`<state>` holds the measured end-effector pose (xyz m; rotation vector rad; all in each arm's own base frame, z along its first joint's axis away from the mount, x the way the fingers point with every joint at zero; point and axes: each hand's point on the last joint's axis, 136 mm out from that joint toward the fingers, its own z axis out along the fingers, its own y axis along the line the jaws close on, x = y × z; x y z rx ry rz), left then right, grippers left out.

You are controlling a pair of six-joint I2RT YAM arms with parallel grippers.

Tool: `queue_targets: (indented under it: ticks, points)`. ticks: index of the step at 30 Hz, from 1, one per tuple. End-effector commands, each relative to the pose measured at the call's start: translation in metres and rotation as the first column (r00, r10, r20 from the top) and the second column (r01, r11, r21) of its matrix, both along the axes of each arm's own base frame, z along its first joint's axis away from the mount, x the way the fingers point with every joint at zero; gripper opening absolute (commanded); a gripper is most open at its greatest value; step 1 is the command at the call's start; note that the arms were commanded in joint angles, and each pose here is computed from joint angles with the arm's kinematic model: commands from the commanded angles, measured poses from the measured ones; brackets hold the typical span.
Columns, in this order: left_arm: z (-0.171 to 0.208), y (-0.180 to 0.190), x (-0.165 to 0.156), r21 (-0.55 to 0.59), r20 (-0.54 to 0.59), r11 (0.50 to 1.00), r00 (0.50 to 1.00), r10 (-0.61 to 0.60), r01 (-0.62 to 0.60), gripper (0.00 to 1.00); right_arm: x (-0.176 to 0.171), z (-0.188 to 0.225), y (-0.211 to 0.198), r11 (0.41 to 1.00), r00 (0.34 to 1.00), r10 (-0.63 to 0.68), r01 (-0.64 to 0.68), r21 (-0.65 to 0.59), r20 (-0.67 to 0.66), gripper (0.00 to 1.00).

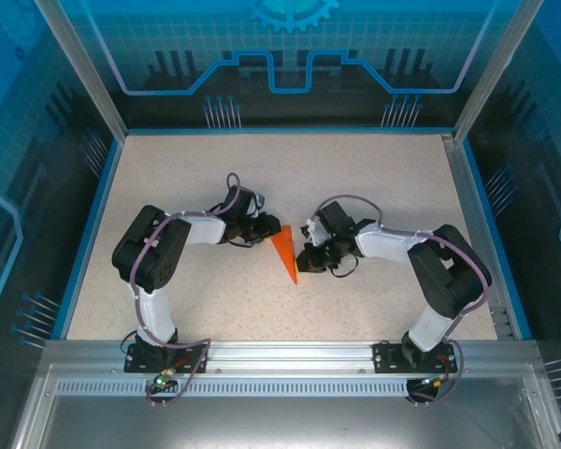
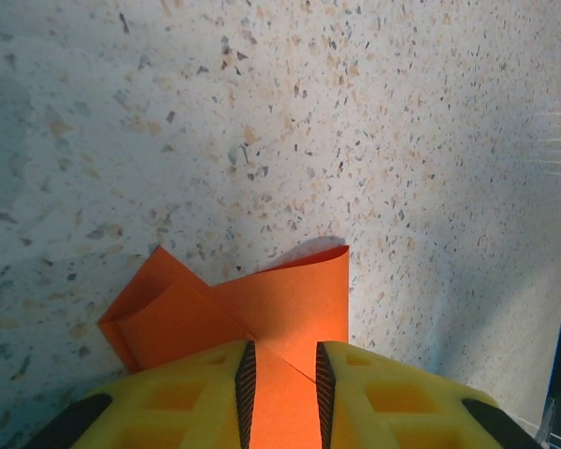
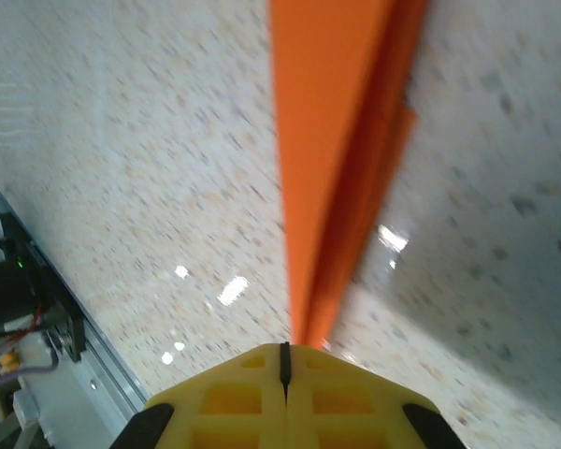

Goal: Fold a paper plane with a square sheet of paper (pick it up from the middle)

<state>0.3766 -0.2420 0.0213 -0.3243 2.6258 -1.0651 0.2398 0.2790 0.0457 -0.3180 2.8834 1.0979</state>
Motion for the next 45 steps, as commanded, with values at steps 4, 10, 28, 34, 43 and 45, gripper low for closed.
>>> queue_targets:
  ticks: [4, 10, 28, 34, 43, 45]
  points:
    - [-0.025, 0.004, -0.024, 0.035, -0.100, 0.999, 0.995, -0.010, 0.014, 0.27, 0.013, 0.016, 0.039, 0.998, 1.000, 0.006, -0.006, 0.058, 0.005, 0.05]
    - [-0.025, 0.005, -0.023, 0.034, -0.098, 0.999, 0.995, -0.008, 0.011, 0.27, 0.017, -0.029, 0.033, 0.999, 0.998, -0.025, 0.023, -0.038, -0.066, 0.03]
    - [-0.012, 0.015, 0.007, 0.059, -0.042, 0.998, 0.999, -0.011, 0.014, 0.27, -0.056, -0.095, -0.038, 0.992, 0.963, 0.022, -0.054, -0.113, -0.269, 0.00]
    - [-0.012, 0.021, 0.014, 0.067, -0.037, 0.998, 0.999, 0.003, 0.000, 0.27, -0.061, -0.095, -0.040, 0.994, 0.958, 0.030, -0.058, -0.089, -0.286, 0.00]
    - [-0.012, 0.027, 0.024, 0.075, -0.036, 0.997, 0.999, 0.011, -0.008, 0.28, -0.062, -0.093, -0.039, 0.996, 0.956, 0.046, -0.067, -0.065, -0.289, 0.00]
    - [-0.006, 0.028, 0.029, 0.070, -0.027, 0.997, 1.000, 0.013, -0.011, 0.28, -0.061, -0.092, -0.038, 0.996, 0.957, 0.049, -0.069, -0.060, -0.287, 0.00]
